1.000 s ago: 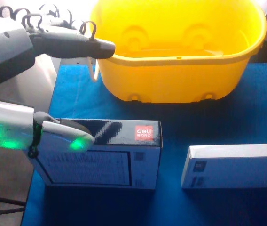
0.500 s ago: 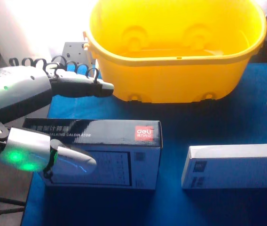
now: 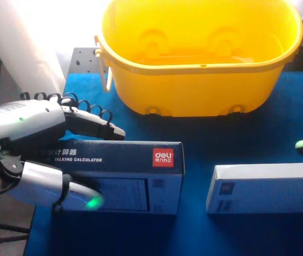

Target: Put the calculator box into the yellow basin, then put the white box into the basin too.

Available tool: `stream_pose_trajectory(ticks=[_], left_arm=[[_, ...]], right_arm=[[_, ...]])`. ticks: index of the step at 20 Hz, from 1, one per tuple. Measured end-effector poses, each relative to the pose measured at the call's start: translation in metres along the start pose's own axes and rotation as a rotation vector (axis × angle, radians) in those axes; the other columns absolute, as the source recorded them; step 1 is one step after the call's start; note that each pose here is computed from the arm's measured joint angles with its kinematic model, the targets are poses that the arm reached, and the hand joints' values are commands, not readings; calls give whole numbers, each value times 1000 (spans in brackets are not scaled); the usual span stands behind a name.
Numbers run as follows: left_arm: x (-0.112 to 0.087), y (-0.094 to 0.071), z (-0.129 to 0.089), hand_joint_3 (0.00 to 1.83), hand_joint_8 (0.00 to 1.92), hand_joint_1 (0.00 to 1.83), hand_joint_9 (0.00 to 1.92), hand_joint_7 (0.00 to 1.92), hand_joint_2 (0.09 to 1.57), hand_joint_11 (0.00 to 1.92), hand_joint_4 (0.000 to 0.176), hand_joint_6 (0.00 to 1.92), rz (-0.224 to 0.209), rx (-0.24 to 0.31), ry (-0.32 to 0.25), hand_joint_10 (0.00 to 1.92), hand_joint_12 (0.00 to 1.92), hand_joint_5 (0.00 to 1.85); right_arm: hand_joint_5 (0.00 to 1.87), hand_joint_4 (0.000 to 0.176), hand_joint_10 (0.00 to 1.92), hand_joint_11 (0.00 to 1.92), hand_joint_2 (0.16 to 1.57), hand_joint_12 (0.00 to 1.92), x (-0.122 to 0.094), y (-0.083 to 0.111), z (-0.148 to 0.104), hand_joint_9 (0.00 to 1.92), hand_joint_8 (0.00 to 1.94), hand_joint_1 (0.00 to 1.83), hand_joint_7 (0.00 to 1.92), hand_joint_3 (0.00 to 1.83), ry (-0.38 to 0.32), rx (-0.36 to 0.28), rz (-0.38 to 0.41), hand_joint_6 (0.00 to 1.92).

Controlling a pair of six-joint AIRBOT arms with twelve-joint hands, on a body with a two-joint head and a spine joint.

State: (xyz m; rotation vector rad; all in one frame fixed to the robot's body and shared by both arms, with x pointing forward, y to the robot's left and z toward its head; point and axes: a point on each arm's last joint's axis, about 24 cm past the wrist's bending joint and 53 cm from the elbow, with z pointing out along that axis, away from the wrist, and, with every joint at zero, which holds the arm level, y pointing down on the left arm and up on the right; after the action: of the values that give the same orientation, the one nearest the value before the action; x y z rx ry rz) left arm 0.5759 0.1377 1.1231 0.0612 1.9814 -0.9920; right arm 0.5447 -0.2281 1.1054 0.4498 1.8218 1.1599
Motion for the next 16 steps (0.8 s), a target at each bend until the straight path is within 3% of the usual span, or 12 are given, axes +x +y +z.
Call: stream_pose_trajectory(ticks=[1, 2, 3, 4, 5, 6, 7, 8, 9, 10, 11, 16], left_arm=[[-1, 2, 1, 3, 11, 964, 233, 530, 1054, 0, 0, 16, -2, -2, -3, 734, 1608, 661], [-1, 2, 3, 5, 20, 1030, 232, 567, 1081, 0, 0, 25, -13, -1, -7, 801, 1608, 709], [-2, 3, 4, 8, 25, 1061, 239, 584, 1097, 0, 0, 33, -18, 2, -11, 815, 1602, 737], [-2, 2, 5, 7, 33, 1119, 276, 619, 1126, 0, 0, 41, -26, 6, -14, 802, 1603, 781], [-2, 1, 5, 6, 36, 1166, 289, 639, 1141, 0, 0, 48, -27, 7, -15, 779, 1568, 813], [-3, 1, 5, 15, 48, 1133, 342, 695, 1183, 0, 0, 999, -31, 11, -19, 721, 1580, 801], [-4, 1, 6, 15, 63, 1111, 385, 739, 1227, 0, 0, 1276, -39, 14, -26, 717, 1559, 743], [-4, 1, 7, 46, 1164, 1160, 515, 627, 1233, 143, 0, 1331, -43, 16, -29, 751, 1544, 807], [-6, 2, 7, 13, 1413, 1159, 591, 587, 1270, 244, 0, 1403, -55, 20, -41, 809, 1581, 786], [-6, 3, 6, 2, 1359, 1290, 648, 635, 1258, 412, 0, 1420, -60, 20, -46, 1405, 1583, 746], [-7, 4, 5, 0, 1344, 1320, 676, 669, 1253, 485, 0, 1431, -68, 21, -54, 1521, 1599, 714], [-26, -1, -13, 0, 1331, 1347, 789, 762, 1212, 663, 0, 1266, -117, 61, -121, 1437, 1516, 714]], right_arm=[[869, 0, 827, 390, 988, 1486, 2, -2, 1, 639, 154, 1266, 917, 16, 0, 2, 9, 117], [924, 0, 880, 503, 1096, 1494, 5, -5, 2, 727, 252, 1184, 979, 11, 5, 6, 12, 850], [880, 0, 919, 587, 1135, 1493, 7, -8, 2, 787, 875, 1205, 966, 5, 8, 11, 15, 1114], [837, 0, 1193, 712, 1142, 1468, 9, -11, 2, 889, 1019, 1335, 901, 4, 12, 21, 22, 1181], [853, 0, 1209, 799, 1133, 1433, 11, -12, 3, 949, 999, 1366, 907, 0, 15, 23, 26, 1165], [886, 0, 1196, 886, 1123, 1433, 12, -12, 3, 992, 991, 1375, 899, 0, 20, 20, 26, 1116], [897, 0, 1223, 870, 1123, 1458, 12, -12, 4, 972, 965, 1374, 908, 0, 20, 19, 27, 1121], [890, 0, 1252, 836, 1129, 1479, 12, -12, 5, 950, 969, 1371, 903, 1, 19, 19, 29, 1144], [888, 0, 1254, 834, 1131, 1484, 12, -12, 5, 949, 972, 1370, 894, 2, 14, 16, 32, 1150], [894, 0, 1240, 837, 1130, 1467, 12, -13, 5, 952, 961, 1370, 899, 0, 13, 18, 35, 1149], [904, 0, 1238, 831, 1128, 1461, 12, -12, 6, 945, 953, 1369, 902, 0, 12, 15, 36, 1145], [912, 0, 1205, 819, 1119, 1397, 10, -5, 8, 949, 934, 1373, 938, 0, 5, -10, 60, 1113]])
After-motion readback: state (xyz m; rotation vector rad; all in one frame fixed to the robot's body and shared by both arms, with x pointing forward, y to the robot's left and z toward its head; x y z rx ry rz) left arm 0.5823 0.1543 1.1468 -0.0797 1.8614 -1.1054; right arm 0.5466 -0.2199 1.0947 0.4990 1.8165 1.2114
